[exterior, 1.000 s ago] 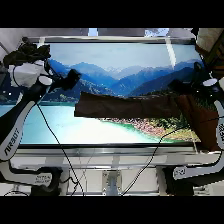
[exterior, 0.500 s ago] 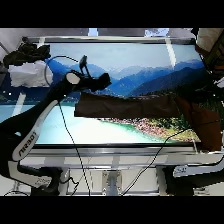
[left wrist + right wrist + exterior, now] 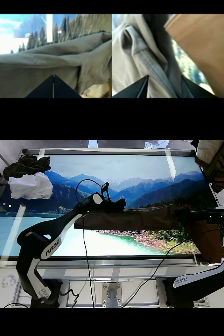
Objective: Fold the shirts.
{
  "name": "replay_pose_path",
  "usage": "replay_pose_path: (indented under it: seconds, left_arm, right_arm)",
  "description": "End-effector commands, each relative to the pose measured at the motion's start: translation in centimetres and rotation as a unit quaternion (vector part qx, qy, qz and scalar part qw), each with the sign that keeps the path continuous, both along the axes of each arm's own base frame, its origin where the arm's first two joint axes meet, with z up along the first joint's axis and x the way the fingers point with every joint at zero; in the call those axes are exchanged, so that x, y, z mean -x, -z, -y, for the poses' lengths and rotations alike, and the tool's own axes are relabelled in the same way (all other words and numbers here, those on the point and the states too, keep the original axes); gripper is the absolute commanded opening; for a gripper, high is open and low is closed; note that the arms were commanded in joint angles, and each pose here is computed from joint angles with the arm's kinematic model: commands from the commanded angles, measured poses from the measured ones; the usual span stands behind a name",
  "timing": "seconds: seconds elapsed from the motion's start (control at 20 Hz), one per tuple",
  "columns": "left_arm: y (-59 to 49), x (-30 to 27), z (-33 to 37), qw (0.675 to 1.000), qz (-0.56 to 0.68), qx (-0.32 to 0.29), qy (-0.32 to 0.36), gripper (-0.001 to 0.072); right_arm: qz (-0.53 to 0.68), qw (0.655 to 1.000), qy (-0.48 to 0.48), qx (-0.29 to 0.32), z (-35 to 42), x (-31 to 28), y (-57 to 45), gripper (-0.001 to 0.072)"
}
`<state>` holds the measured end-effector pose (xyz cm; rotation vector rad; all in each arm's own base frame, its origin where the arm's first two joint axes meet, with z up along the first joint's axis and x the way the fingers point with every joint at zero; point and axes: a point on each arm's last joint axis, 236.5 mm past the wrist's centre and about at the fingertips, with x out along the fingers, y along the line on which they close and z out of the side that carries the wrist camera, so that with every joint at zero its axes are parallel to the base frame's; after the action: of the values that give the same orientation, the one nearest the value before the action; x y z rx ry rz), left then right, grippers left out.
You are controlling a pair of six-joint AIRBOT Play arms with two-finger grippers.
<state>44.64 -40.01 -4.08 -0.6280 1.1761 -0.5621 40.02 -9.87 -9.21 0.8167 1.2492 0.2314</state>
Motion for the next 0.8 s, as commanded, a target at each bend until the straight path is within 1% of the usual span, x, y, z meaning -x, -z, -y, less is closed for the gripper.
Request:
replay_pose_path:
  seconds: [0.0, 0.2, 0.3, 0.4, 0.55, 0.75]
  left_arm:
    - [0.0, -0.4, 0.7, 1.000, 0.005, -0.007, 0.009, 0.0008]
    - [-0.7, -0.3, 1.0, 1.000, 0.007, -0.005, 0.016, 0.0008]
    - [-0.5, -0.1, 0.9, 1.000, 0.004, -0.010, 0.021, 0.0008]
    - [0.2, -0.1, 0.4, 1.000, -0.002, -0.025, 0.015, 0.0008]
    - [2.9, 0.5, -1.1, 0.997, -0.039, -0.066, 0.004, 0.0008]
    - [5.3, 1.2, -1.4, 0.994, -0.072, -0.078, -0.002, 0.0008]
  right_arm:
    - [0.014, 0.999, 0.010, -0.051, -1.0, -0.8, 0.9, 0.0483]
    - [0.036, 0.995, 0.031, -0.093, -1.2, -1.9, 0.8, 0.0483]
    - [0.041, 0.994, 0.032, -0.097, -1.1, -1.9, 0.5, 0.0483]
    - [0.046, 0.993, 0.038, -0.105, -0.9, -2.1, 0.1, 0.0483]
    - [0.049, 0.991, 0.035, -0.119, -1.3, -2.1, -0.4, 0.0483]
    - [0.052, 0.989, 0.034, -0.132, -1.7, -2.2, -0.9, 0.0483]
